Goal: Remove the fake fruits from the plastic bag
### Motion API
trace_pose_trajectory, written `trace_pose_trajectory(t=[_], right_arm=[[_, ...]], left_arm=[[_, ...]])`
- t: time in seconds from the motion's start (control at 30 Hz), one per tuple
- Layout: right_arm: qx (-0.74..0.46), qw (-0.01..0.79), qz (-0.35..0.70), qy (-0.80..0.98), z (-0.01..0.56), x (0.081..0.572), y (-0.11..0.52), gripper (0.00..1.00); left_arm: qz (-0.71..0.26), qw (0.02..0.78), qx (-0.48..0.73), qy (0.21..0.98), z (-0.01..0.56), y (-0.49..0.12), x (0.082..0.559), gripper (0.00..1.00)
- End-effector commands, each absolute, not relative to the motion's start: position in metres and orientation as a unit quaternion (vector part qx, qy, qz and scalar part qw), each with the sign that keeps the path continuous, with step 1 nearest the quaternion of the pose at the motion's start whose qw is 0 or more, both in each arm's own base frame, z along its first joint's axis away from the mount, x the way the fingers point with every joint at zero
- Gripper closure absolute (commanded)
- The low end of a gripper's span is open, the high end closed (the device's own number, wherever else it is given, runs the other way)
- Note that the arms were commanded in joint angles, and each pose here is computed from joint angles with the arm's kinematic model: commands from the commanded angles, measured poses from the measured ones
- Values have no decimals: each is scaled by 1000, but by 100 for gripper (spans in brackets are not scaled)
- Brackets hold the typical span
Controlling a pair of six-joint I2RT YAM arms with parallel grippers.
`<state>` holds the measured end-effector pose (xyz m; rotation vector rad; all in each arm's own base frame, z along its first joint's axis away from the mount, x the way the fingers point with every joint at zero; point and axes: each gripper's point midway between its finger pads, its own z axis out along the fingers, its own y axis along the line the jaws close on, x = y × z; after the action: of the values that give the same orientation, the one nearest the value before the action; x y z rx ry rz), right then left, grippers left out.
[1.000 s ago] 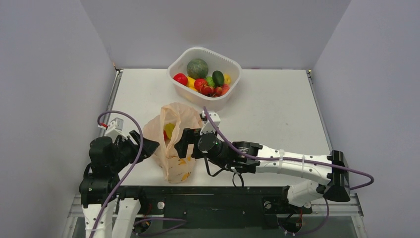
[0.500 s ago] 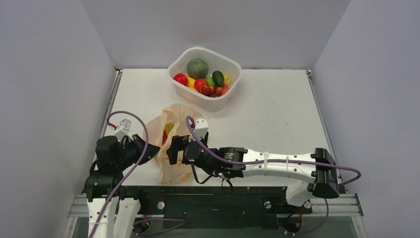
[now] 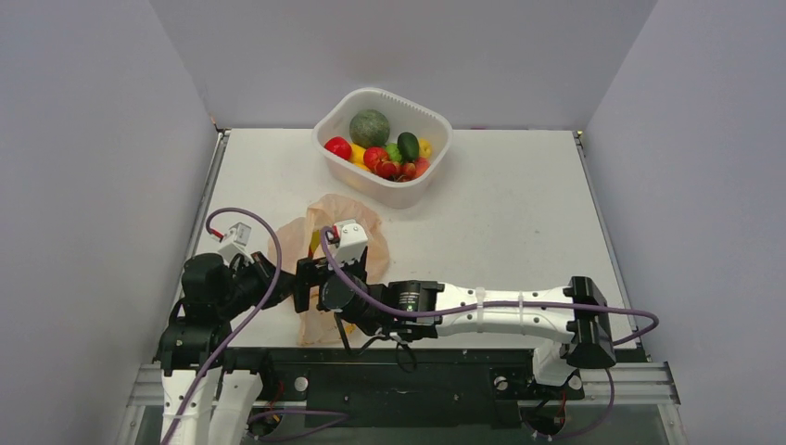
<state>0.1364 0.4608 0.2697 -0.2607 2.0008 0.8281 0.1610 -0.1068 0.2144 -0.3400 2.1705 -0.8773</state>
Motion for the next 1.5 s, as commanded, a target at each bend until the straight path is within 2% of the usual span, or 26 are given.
trace_pose_trajectory(t=[0.0, 0.07, 0.13, 0.2, 0.37, 0.43, 0.5, 0.63, 0.87, 1.03, 1.27, 1.33, 1.47], right_arm=[[-118, 470, 331, 810, 262, 140, 478, 21], [-128, 464, 331, 812, 255, 139, 486, 21], [-129, 461, 326, 815, 249, 141, 487, 28], [-117, 459, 324, 819, 244, 145, 481, 39], [-81, 472, 314, 820, 241, 168, 442, 82], [-76, 482, 295, 821, 237, 179, 419, 95], [-73, 499, 257, 824, 229, 194, 390, 100], [-74, 539, 132, 829, 211, 228, 314, 100], [-40, 583, -100, 805, 227, 285, 184, 100], [-15, 586, -82, 806, 247, 308, 178, 100], [-59, 573, -21, 817, 265, 325, 230, 99], [-65, 562, -20, 824, 265, 321, 234, 95], [-76, 542, -22, 837, 264, 302, 226, 71]], left_arm=[[-360, 401, -108, 836, 234, -113, 169, 100], [-364, 398, -105, 835, 235, -114, 170, 100], [-360, 401, -105, 836, 236, -113, 171, 100], [-351, 405, -107, 837, 237, -110, 171, 100], [-309, 421, -132, 843, 236, -95, 174, 100], [-276, 429, -157, 845, 234, -82, 175, 100], [-241, 445, -184, 843, 234, -67, 174, 100], [-200, 486, -213, 823, 247, -46, 168, 100], [-251, 476, -200, 819, 241, -64, 163, 100], [-278, 456, -172, 827, 231, -77, 156, 100], [-369, 405, -132, 826, 219, -112, 152, 100], [-401, 395, -128, 817, 219, -121, 153, 100], [-416, 390, -125, 812, 219, -126, 155, 100]])
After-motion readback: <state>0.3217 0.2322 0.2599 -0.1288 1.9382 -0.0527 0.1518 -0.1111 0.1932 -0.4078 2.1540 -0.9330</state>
